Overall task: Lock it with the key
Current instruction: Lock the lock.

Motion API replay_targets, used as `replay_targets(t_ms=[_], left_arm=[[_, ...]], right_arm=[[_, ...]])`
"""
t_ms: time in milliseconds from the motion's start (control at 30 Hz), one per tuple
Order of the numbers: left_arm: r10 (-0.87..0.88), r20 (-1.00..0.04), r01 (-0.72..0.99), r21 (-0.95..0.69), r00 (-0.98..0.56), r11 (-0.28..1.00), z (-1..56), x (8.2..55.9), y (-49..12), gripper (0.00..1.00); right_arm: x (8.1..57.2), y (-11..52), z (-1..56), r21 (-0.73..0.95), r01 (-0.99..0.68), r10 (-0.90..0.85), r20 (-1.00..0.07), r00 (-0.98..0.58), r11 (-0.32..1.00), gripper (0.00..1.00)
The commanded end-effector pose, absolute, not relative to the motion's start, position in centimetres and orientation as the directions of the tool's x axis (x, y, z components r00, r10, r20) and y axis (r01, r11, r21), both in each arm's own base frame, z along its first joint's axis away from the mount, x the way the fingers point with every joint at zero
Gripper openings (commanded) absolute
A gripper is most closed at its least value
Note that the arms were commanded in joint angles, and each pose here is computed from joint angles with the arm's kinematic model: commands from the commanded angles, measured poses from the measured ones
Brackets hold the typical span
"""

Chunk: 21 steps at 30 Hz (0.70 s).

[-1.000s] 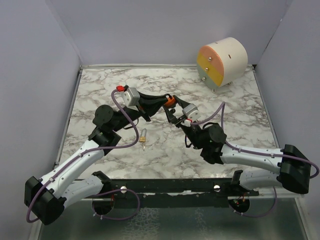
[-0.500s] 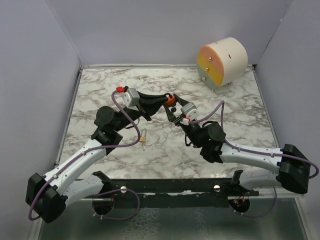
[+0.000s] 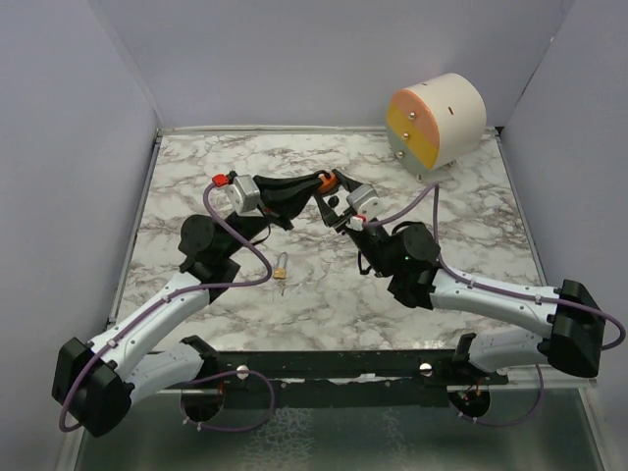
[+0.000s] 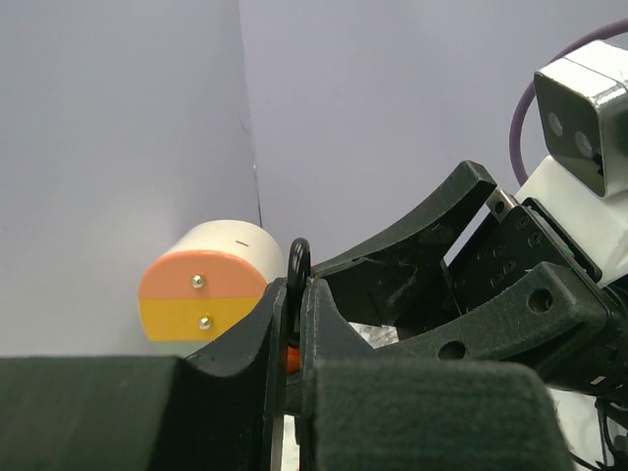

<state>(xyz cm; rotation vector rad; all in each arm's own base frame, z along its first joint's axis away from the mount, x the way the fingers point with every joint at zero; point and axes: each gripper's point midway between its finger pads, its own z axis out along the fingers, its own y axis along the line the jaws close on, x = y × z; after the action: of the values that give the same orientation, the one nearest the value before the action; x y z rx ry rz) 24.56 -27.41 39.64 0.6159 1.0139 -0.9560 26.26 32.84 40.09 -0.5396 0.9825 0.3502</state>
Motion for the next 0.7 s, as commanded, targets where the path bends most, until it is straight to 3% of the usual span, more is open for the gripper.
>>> replay_targets(t_ms=[0, 433, 667], left_arm=[[0.050, -0.924, 0.851, -0.328, -0.380, 0.409, 18.1, 22.9, -29.3, 0.00], [0.162, -0.827, 0.803, -0.445, -0.538, 0.396, 10.1, 21.2, -29.3, 0.00], [0.166, -0.817, 0.792, -0.452, -0.552, 0.410, 9.5, 21.6, -29.4, 0.00]], right_arm=[[17.2, 24.7, 60.4, -0.019, -0.627, 0.575, -0.379, 0.725, 0.778, 0.01], [16.4, 24.6, 61.6, -0.043, -0.638, 0.588, -0.346, 0.731, 0.769, 0.01], [16.2, 24.6, 61.6, -0.057, -0.629, 0.577, -0.339, 0.743, 0.776, 0.01]])
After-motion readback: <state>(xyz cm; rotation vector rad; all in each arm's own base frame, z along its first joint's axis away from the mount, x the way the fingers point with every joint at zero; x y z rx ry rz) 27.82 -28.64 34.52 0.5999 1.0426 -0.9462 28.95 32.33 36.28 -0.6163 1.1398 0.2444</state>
